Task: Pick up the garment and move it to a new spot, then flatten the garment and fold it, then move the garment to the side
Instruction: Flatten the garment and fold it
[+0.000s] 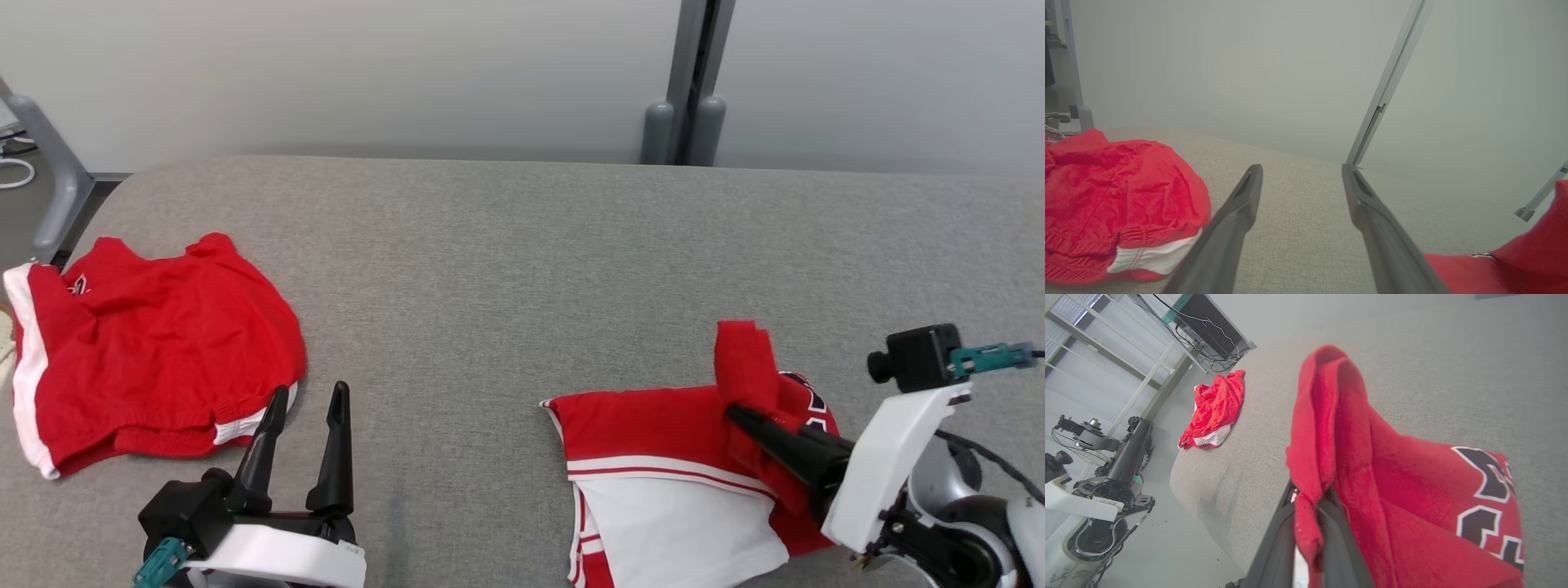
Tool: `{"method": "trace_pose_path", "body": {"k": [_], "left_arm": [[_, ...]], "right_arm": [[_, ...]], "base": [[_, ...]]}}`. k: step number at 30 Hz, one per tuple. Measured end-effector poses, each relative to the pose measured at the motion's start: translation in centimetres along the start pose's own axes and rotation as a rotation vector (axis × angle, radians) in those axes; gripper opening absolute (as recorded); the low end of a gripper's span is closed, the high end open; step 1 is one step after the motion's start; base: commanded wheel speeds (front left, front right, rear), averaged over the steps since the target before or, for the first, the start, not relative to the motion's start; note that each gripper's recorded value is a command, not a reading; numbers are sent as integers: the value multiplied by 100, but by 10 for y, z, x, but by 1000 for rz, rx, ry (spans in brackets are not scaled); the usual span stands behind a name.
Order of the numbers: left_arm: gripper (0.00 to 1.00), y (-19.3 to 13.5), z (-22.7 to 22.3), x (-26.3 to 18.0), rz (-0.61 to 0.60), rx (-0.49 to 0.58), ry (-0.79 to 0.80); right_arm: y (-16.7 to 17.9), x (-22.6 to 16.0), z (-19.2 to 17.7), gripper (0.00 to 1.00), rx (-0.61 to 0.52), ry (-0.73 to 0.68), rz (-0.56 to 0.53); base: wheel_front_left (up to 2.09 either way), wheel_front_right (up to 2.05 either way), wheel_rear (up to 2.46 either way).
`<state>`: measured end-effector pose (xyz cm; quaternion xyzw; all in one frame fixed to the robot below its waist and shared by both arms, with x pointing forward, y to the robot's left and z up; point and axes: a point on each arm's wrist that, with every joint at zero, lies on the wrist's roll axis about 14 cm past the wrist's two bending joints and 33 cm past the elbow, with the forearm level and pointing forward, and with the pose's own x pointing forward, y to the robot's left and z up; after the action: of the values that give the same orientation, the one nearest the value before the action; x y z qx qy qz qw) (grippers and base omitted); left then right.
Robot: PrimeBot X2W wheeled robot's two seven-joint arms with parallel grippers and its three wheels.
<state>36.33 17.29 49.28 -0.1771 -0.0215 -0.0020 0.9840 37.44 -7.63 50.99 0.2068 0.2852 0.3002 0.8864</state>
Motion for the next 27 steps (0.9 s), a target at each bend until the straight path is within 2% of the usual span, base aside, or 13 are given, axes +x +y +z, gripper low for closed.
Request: {"method": "trace_pose_path", "body": {"k": [8, 13, 19, 21, 22, 27], "left_arm": [[100, 19, 8, -15, 60, 8, -22], [100, 27, 12, -23, 89, 11, -33], [100, 33, 13, -28, 108, 11, -34], [100, 35, 13, -29, 114, 12, -33], [100, 36, 12, -29, 117, 12, -31], [100, 36, 12, -28, 119, 13, -29]], "right_arm": [[24, 37, -49, 0, 85, 157, 88], [35, 54, -68, 0, 133, 210, 123], [37, 69, -89, 1, 158, 280, 123], [35, 73, -87, 44, 163, 272, 118], [34, 75, -87, 100, 164, 271, 116], [36, 79, -91, 100, 170, 279, 119]], "base": [[0, 0, 0], [0, 0, 0], [0, 0, 0], [0, 0, 0], [0, 0, 0], [0, 0, 0]]}}
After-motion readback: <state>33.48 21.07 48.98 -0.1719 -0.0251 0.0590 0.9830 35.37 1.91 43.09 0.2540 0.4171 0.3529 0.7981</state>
